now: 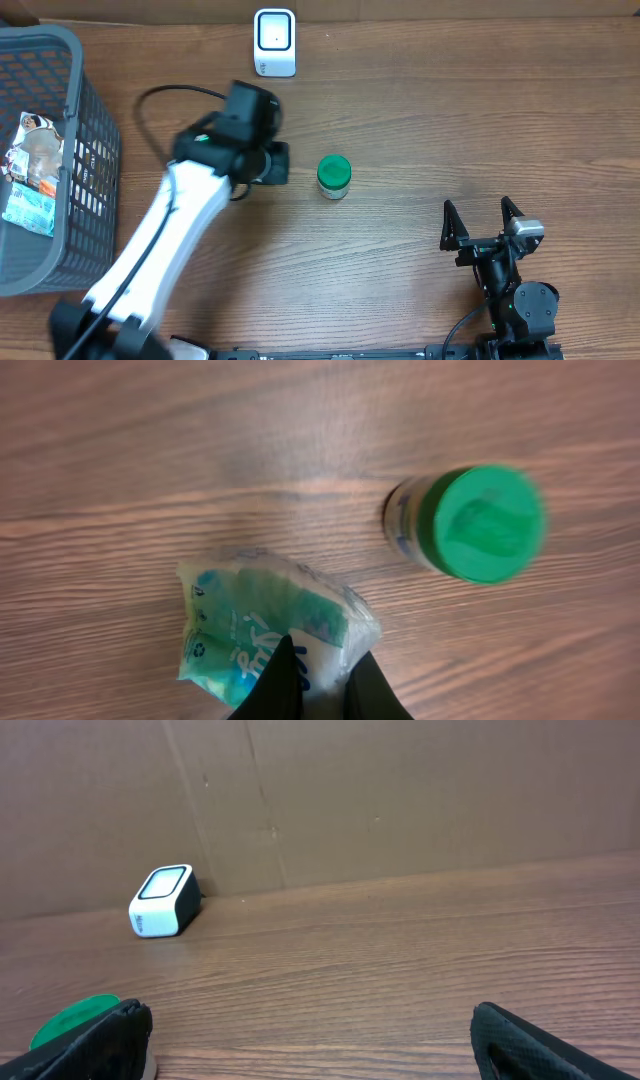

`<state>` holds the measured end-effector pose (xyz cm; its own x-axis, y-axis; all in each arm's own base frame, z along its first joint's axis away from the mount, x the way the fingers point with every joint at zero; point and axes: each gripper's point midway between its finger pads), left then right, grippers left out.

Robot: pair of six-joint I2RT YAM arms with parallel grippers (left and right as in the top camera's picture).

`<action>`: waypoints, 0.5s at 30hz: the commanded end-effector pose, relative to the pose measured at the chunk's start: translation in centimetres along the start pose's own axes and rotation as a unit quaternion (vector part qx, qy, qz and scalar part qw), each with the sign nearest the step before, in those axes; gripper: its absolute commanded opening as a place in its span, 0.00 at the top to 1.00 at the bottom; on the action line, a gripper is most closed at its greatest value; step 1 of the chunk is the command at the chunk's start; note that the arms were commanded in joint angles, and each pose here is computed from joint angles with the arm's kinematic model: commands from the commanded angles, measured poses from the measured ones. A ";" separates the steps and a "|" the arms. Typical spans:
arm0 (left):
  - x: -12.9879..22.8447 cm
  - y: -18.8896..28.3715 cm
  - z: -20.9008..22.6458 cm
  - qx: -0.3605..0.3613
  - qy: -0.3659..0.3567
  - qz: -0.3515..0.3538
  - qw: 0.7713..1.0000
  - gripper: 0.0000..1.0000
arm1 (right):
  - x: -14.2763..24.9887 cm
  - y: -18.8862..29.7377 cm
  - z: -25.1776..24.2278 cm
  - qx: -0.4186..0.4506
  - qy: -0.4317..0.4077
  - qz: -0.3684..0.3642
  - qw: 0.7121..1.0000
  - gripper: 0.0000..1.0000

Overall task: Scan the item barcode
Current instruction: 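Place the tissue pack on the table left of the jar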

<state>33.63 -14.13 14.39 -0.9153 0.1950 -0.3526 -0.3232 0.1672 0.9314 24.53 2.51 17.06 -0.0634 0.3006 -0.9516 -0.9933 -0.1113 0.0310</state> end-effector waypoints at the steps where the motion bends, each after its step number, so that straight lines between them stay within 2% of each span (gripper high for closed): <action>1: 0.6 -2.9 0.0 -0.043 0.000 0.026 0.999 0.96 | 0.0 0.0 -0.1 0.001 0.002 -0.005 1.000 0.00; 5: 1.5 -6.3 -0.7 -0.050 -0.002 0.062 0.997 0.95 | 0.0 0.0 -0.1 0.001 0.002 -0.005 1.000 0.00; 10: 2.1 -8.0 -1.0 -0.051 0.012 0.080 0.995 0.61 | 0.0 0.0 -0.1 0.001 0.002 -0.005 1.000 0.00; 12: 1.8 -7.6 -1.0 -0.051 0.014 0.077 0.996 0.54 | 0.0 0.0 -0.1 0.001 0.002 -0.005 1.000 0.00; 15: 0.4 -5.9 -0.6 -0.051 0.023 0.067 0.996 0.52 | 0.0 0.0 -0.1 0.001 0.002 -0.005 1.000 0.00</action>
<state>33.55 -15.70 6.49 -0.9658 0.1976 -0.1677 -0.1639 0.0357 0.9858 24.53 2.50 17.07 -0.0630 0.3013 -0.9514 -0.9934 -0.1109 0.0306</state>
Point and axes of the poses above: each gripper's point midway between its finger pads, its own y axis back along the fingers, its own z axis along the line the jaws close on, x = y × z, and after that the axes turned 8 degrees about -y, right-handed
